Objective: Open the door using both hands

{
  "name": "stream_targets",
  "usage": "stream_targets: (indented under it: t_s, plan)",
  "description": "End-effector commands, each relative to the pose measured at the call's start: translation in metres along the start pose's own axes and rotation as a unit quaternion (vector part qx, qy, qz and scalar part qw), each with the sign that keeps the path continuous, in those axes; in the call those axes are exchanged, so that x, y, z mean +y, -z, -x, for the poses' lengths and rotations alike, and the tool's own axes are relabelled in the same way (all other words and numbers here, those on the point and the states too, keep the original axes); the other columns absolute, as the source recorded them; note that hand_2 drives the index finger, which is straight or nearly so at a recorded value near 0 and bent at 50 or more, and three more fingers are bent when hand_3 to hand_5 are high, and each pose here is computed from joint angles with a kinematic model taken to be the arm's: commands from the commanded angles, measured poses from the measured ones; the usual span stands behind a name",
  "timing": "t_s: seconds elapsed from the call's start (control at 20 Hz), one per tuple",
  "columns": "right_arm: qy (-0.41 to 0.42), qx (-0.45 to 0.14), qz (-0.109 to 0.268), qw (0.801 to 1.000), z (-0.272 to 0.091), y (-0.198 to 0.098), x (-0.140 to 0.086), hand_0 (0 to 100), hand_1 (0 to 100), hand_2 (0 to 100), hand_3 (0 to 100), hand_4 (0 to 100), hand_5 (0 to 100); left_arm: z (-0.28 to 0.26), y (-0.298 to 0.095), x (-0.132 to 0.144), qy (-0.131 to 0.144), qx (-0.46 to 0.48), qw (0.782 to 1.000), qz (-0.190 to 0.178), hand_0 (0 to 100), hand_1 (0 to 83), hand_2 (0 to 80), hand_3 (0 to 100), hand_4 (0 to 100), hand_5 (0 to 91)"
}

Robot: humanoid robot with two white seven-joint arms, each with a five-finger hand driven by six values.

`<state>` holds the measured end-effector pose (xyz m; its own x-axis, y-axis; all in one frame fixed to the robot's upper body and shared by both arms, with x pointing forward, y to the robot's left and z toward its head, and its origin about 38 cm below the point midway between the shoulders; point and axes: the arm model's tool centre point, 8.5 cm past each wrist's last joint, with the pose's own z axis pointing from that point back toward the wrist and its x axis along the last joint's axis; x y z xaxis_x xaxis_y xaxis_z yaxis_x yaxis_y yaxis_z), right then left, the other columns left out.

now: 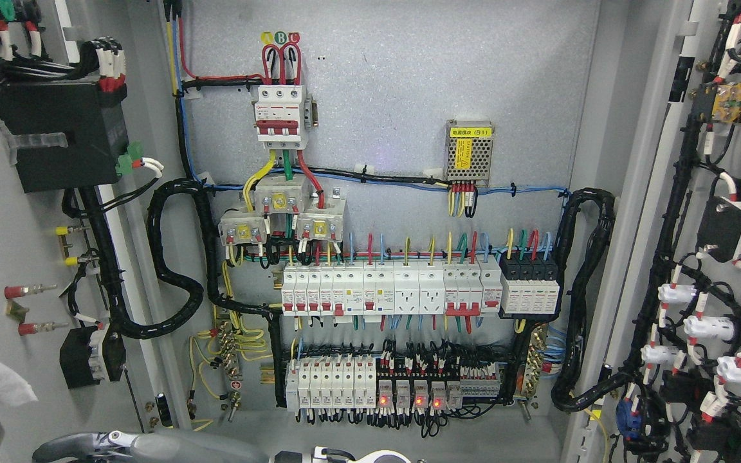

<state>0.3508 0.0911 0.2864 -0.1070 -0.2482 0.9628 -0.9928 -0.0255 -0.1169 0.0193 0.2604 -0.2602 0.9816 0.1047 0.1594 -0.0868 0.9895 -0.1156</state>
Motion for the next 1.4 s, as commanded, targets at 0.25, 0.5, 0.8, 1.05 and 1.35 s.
stream_targets:
  t_s: [0.25, 0.5, 0.8, 1.05, 1.35]
  plan:
    - [0.010, 0.041, -0.013, 0.999, 0.023, 0.010, 0.012, 22, 0, 0, 0, 0, 0, -0.030, 0.001, 0.012, 0.010, -0.031, 0.999, -0.004, 29, 0.0, 2.8, 3, 3, 0.0]
    - [0.017, 0.029, -0.016, 0.999, 0.008, 0.015, 0.007, 22, 0, 0, 0, 0, 0, -0.031, 0.001, 0.012, 0.010, -0.032, 0.999, -0.003, 29, 0.0, 2.8, 3, 3, 0.0]
    - [0.006, 0.045, -0.033, 0.998, 0.009, 0.021, 0.012, 22, 0, 0, 0, 0, 0, -0.030, 0.001, 0.012, 0.010, -0.032, 0.999, -0.003, 29, 0.0, 2.8, 3, 3, 0.0]
    - [0.004, 0.056, -0.012, 0.998, 0.014, 0.022, 0.010, 22, 0, 0, 0, 0, 0, -0.030, 0.001, 0.012, 0.011, -0.031, 0.999, -0.003, 29, 0.0, 2.8, 3, 3, 0.0]
    - [-0.003, 0.057, -0.013, 0.998, 0.010, 0.024, 0.008, 22, 0, 0, 0, 0, 0, -0.029, 0.001, 0.011, 0.011, -0.031, 0.999, -0.002, 29, 0.0, 2.8, 3, 3, 0.0]
